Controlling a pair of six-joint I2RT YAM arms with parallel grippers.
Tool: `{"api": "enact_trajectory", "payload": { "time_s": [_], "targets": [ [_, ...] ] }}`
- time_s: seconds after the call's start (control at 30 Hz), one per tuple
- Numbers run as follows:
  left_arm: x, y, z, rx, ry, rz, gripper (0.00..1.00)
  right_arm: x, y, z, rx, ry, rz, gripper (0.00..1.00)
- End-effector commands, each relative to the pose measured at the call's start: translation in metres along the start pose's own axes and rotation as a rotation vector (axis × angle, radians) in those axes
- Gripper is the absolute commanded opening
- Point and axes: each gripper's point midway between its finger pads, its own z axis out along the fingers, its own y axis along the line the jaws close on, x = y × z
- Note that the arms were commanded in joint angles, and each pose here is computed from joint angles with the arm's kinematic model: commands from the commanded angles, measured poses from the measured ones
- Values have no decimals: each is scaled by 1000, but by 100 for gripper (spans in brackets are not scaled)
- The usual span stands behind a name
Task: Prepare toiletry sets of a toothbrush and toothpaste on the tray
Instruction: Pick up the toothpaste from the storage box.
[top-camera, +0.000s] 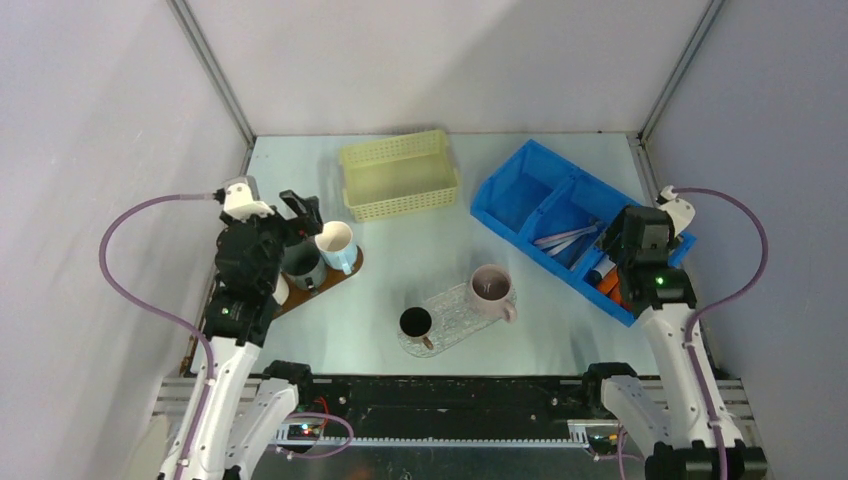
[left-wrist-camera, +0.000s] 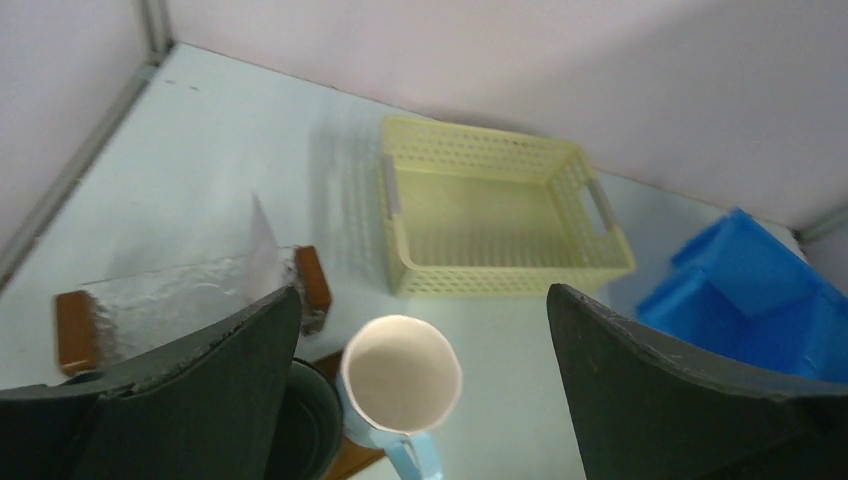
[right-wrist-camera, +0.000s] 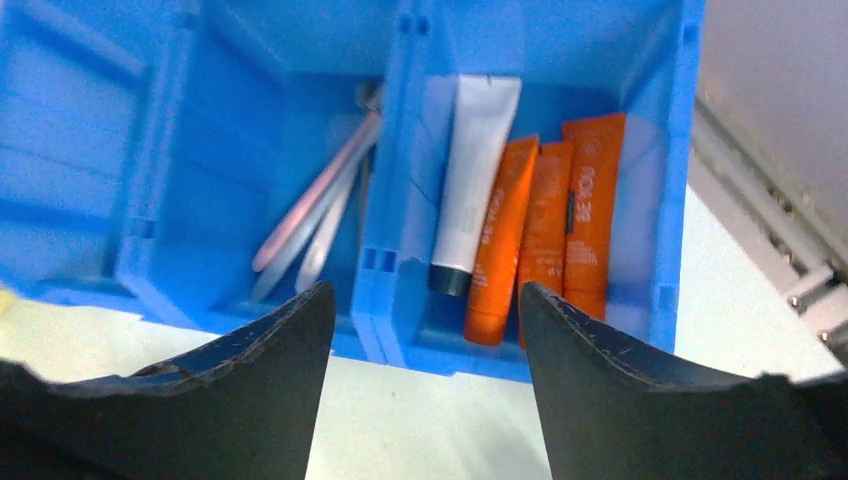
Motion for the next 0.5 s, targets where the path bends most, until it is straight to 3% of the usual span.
{"api": "enact_trajectory", "payload": {
  "time_s": [0.0, 0.47],
  "targets": [
    [3, -32, -12, 143, 50, -43, 100, 26, -22, 16, 132, 124, 122, 67],
    [25, -56, -29, 255, 136, -65, 100, 94, -46, 65, 286, 392, 279, 41]
  ]
}}
